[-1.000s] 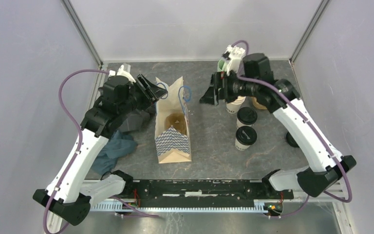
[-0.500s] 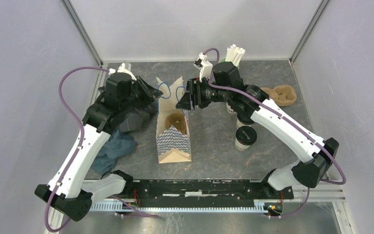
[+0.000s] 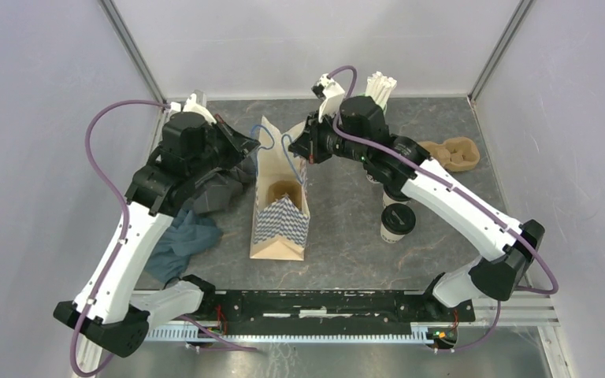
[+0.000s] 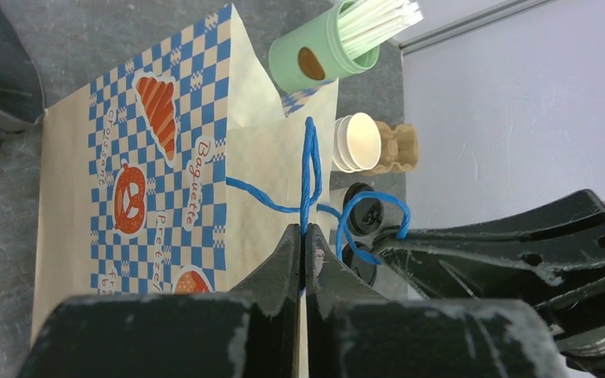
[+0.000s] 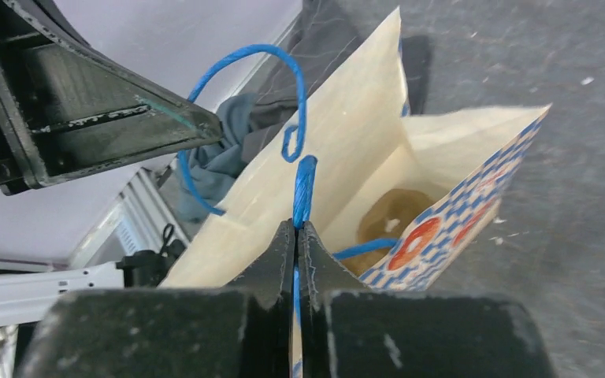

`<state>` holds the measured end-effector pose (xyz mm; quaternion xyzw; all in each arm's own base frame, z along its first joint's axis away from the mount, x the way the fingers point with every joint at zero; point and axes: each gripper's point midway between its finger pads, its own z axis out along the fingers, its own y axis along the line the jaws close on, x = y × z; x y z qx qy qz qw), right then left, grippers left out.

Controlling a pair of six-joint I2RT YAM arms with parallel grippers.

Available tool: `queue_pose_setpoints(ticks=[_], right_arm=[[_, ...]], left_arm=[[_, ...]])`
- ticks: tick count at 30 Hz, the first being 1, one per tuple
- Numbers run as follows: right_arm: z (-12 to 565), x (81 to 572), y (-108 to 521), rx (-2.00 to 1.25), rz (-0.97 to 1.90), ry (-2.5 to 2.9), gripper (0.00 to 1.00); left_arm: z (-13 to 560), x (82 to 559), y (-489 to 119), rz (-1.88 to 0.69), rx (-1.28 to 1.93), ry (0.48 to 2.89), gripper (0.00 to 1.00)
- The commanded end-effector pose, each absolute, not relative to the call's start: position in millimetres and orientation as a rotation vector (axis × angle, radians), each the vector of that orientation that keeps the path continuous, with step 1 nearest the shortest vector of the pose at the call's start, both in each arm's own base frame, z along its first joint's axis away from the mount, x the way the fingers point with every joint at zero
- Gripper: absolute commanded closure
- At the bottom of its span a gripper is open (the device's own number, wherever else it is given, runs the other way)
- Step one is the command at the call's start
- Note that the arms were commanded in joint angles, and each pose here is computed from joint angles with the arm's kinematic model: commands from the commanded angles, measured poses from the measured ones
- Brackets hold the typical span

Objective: Pack the takeout coffee

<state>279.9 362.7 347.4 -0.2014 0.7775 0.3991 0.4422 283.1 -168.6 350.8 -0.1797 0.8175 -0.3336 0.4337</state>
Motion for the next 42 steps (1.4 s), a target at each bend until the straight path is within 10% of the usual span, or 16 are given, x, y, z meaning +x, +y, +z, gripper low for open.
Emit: queue_pose_setpoints(ticks=[1,10,21,26,42], right_arm=[[431.0,285.1,346.6,-0.506,0.919,1.733,1.00],[480.2,281.7,315.6,-0.435,1.062,1.705,1.00],[323.8,333.7,268.7,-0.425,0.831,1.981,1.00],[364.4,322.7,287.8,-0.596,0.959,1.838,1.00],[411.8,323.8,290.3,-0.857,0.801,1.368,1.00]], left_arm=[[410.5,279.9,-165.0,-0.863,-0.348,1.879,0.98],[449.1,263.1,-147.6,-0.906,-0.468,1.782,0.98],[336.2,290.7,-163.8,-0.867,-0.512,1.921,0.98],[340.5,284.0,-167.1,-0.839,-0.406,1.975,0.86],[397.8,313.1,-172.9,-0.771,-0.084,1.645,0.98]])
